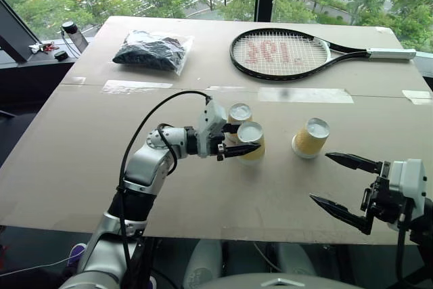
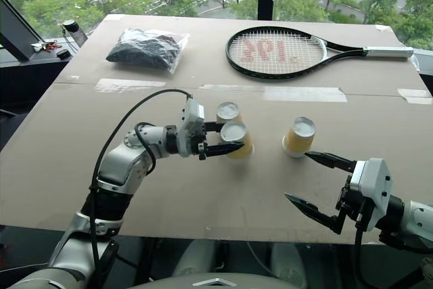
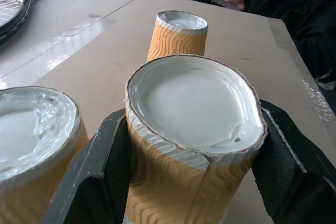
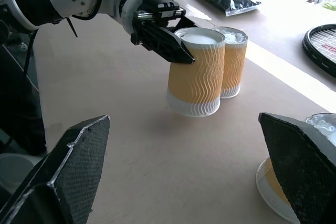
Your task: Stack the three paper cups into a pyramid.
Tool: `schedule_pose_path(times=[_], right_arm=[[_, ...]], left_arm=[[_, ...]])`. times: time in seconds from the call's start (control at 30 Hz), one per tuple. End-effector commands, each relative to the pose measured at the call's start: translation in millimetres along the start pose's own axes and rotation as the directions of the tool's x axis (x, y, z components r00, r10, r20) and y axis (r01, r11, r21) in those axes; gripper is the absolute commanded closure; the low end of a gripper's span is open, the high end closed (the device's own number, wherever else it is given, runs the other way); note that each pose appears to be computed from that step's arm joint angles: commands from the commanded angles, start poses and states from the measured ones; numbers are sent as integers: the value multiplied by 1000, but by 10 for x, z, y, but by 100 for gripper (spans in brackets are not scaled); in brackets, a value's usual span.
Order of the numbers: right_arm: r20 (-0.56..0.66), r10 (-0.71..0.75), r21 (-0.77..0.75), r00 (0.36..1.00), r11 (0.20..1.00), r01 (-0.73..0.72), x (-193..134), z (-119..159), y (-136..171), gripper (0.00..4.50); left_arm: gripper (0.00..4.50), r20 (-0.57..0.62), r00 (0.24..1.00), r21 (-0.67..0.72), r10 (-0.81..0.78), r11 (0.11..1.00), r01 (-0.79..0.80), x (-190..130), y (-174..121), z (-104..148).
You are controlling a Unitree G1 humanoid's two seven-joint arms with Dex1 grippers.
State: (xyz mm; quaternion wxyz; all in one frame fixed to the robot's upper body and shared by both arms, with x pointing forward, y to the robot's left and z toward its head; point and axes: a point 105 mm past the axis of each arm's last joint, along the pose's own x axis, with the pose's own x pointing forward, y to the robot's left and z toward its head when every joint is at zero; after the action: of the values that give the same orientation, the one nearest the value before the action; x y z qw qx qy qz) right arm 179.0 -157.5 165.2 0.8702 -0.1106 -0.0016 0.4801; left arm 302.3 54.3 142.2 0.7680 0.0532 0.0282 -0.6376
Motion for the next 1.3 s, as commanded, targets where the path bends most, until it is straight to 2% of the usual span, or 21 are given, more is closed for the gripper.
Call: schedule_pose_path(times=[0.03,0.13,0.3,0.43,0.57,1.07,1.23,1.3], right_arm=[[24,-23,-52,999,998,24,-12,116,14,0],[18,-48,-55,999,997,49,-34,110,6,0],[5,-93,-44,996,995,93,-90,65,-34,0],[-44,-163,-12,986,987,163,-270,-90,-107,0],[-59,-216,-6,975,976,216,-403,-163,-173,0],[-95,-268,6,959,963,270,-637,-207,-175,0],[-53,-294,19,954,955,296,-681,-139,-239,0],[-39,-304,27,952,952,305,-705,-118,-351,0]], left_arm=[[194,18,999,24,-40,999,39,137,-23,77],[194,21,1000,59,-15,998,13,355,52,115],[194,15,1000,103,7,995,-8,536,111,117],[194,3,999,113,42,993,-42,692,159,112],[194,-11,996,131,86,988,-84,702,219,93],[194,9,996,117,89,989,-89,703,274,50],[194,12,997,107,78,991,-79,697,271,39],[194,16,997,105,77,991,-78,705,278,53]])
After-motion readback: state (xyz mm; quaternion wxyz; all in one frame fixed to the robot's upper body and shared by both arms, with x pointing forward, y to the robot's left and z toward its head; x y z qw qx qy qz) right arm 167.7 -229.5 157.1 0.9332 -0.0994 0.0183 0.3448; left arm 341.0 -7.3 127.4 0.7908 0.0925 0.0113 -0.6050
